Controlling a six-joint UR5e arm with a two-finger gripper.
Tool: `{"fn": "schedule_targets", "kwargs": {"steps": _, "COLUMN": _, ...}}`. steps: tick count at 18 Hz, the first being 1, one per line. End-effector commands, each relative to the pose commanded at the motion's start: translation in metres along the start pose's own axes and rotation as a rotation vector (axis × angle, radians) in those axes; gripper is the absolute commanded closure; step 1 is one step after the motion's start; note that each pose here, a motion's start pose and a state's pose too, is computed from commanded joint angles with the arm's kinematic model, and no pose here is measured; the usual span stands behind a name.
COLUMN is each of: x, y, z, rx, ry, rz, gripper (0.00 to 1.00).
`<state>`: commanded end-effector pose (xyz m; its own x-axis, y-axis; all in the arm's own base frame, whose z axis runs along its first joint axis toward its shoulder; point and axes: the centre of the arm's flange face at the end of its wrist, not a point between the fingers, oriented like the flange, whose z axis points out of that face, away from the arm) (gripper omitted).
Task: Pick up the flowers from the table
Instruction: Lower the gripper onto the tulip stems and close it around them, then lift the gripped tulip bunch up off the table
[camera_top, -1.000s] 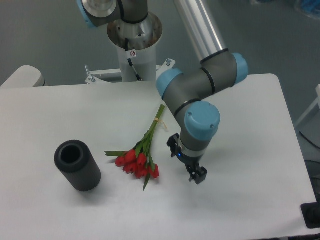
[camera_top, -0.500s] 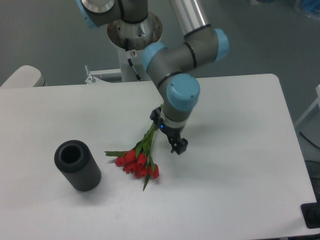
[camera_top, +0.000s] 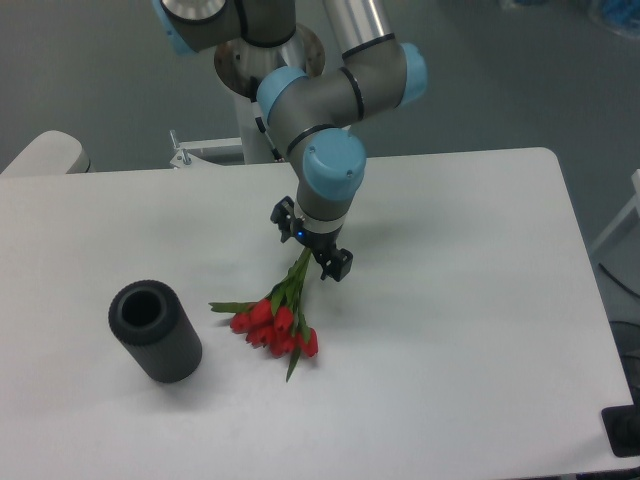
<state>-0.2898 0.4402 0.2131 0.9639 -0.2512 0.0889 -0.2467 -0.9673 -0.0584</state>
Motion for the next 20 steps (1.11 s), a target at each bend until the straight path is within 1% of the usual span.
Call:
{"fn": "schedule_targets", "kwargs": {"steps": 4, "x": 0.003, "y": 0.003, "z": 0.009, "rx": -0.023, "ry": -0.001, "rz": -0.016, "gripper": 0.00}}
{"fn": "schedule_targets", "kwargs": {"steps": 6, "x": 0.008, "y": -0.003, "z": 0.015, "rx": -0.045, "ry": -0.016, "rz": -0.011, "gripper": 0.00}}
{"fn": "schedule_targets", "kwargs": {"steps": 9, "x": 0.009, "y": -0.007, "z": 0.022, "rx": -0.077, "ry": -0.034, "rz": -0.062, "gripper": 0.00}}
{"fn": "schedule_targets", "kwargs": {"steps": 11, "x": 0.014, "y": -0.014, "z": 0.025, "rx": -0.084, "ry": -0.032, "rz": -0.051, "gripper": 0.00}}
{"fn": "schedule_targets", "kwargs": {"steps": 12, "x": 0.014, "y": -0.015, "z": 0.028, "rx": -0.087, "ry": -0.028, "rz": -0.050, "gripper": 0.06}}
{"fn": "schedule_targets", "kwargs": {"steps": 14, "x": 0.014, "y": -0.015, "z": 0.028, "rx": -0.087, "ry": -0.028, "rz": -0.050, "gripper": 0.30}}
{"fn": "schedule_targets", "kwargs": {"steps": 17, "x": 0.013, "y": -0.016, "z": 0.027, "rx": -0.087, "ry": -0.032, "rz": -0.050, "gripper": 0.62}}
{"fn": "schedule_targets", "kwargs": {"steps": 18, "x": 0.013, "y": -0.016, "z": 0.026, "rx": -0.087, "ry": -0.034, "rz": -0.050, "gripper": 0.70}}
{"fn": "schedule_targets", "kwargs": {"steps": 20, "x": 0.011, "y": -0.016, "z": 0.022, "rx": -0.084, "ry": -0.041, "rz": -0.049, "gripper": 0.78}}
